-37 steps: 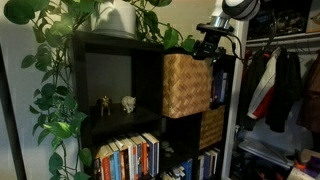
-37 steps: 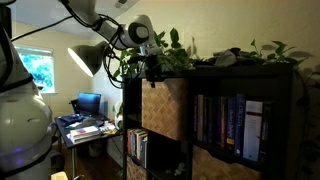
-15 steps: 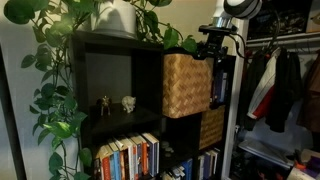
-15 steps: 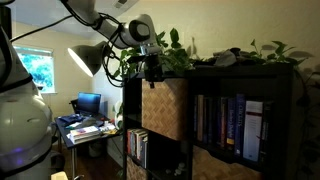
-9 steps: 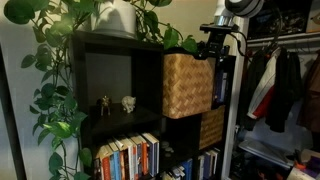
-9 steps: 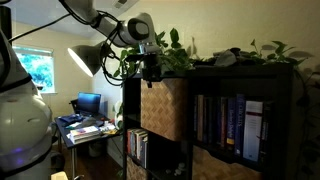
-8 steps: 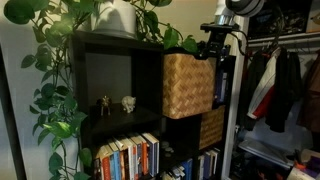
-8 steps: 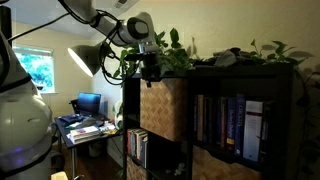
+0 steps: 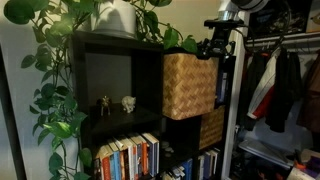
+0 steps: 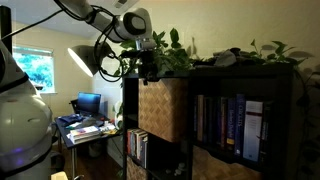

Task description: Pull out the top brown basket then put the socks in the basket, then push in the basket

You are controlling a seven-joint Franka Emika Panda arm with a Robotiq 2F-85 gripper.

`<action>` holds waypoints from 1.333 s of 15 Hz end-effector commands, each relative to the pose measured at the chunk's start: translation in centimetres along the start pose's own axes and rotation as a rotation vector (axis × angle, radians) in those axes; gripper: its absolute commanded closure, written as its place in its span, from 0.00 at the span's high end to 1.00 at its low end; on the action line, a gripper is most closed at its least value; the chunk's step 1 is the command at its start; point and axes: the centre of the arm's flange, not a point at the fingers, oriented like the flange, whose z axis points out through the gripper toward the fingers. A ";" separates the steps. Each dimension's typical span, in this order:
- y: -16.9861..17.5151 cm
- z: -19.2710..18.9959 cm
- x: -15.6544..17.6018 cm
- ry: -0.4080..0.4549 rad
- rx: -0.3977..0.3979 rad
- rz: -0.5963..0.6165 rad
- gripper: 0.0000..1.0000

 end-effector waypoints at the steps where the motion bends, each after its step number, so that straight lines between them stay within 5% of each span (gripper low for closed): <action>1: 2.3 -0.7 -0.4 -0.026 -0.016 0.011 1.00; 10: -0.6 -5.1 0.8 0.102 0.069 -0.031 1.00; 20: -6.8 -9.5 8.9 0.301 0.088 -0.044 1.00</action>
